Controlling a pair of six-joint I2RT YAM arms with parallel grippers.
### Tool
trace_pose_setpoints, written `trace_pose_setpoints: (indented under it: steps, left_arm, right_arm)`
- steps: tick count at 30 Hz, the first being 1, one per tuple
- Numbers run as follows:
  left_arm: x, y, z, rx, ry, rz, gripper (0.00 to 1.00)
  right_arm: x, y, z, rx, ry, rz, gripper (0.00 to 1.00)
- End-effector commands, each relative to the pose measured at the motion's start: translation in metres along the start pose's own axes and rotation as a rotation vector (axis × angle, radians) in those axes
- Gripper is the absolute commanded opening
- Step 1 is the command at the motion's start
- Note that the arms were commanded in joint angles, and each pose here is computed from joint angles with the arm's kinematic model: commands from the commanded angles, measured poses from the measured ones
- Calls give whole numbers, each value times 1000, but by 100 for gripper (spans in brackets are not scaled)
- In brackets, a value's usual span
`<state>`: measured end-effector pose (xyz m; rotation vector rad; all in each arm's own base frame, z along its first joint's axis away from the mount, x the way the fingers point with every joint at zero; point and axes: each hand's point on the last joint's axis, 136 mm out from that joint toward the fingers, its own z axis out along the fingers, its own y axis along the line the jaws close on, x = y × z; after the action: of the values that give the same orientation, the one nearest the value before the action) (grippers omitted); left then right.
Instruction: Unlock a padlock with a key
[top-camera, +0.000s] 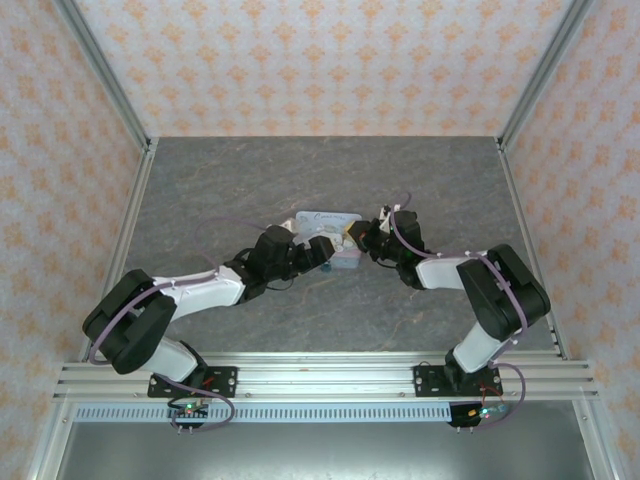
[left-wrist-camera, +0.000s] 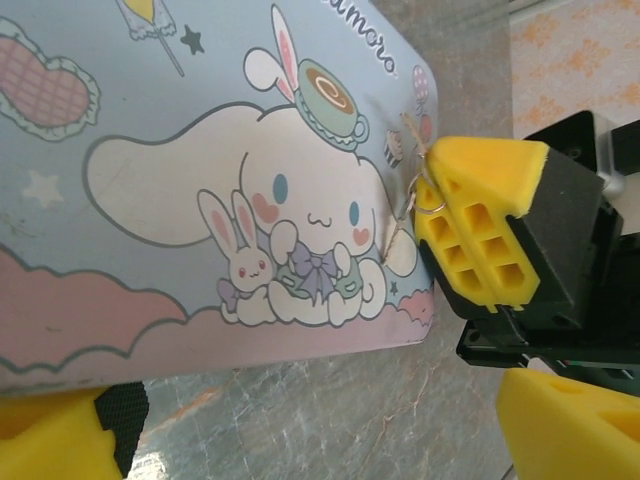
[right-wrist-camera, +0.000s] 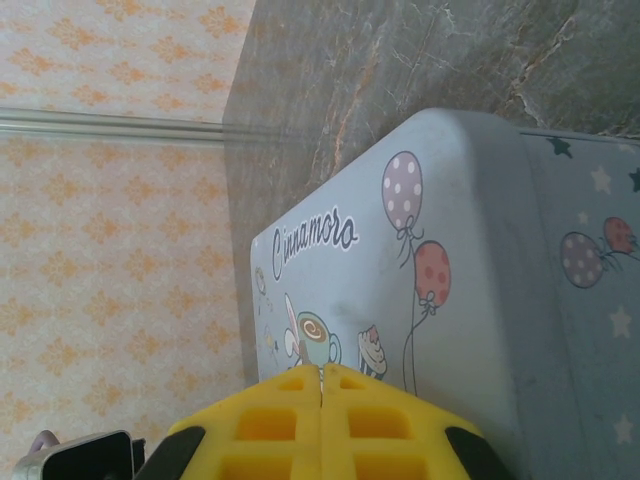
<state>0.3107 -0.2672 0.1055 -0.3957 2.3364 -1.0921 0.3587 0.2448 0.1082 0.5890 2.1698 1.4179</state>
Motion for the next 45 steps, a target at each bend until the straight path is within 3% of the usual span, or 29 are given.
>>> trace_pose_setpoints:
  steps: [1,4,7,13,25,45]
  left_arm:
    - [-5,-18,-5,53,6,84,91]
    - [4,-17,-16,53,42,148,91]
    - [12,-6,-27,2,66,224,100]
    - [20,12,-35,-78,103,368,100]
    - [47,15,2,-52,188,565,96]
    - [31,33,63,-111,82,660,88]
  right_arm:
    - [-11,23,-1,-72,-36,-20,0]
    - [-11,38,-13,-95,-50,-40,0]
    - [-11,50,-26,-98,-62,-65,0]
    - [-9,55,-37,-95,-69,-71,0]
    - [-7,38,-16,-66,-58,-35,0]
    - [-11,8,5,-3,-49,9,0]
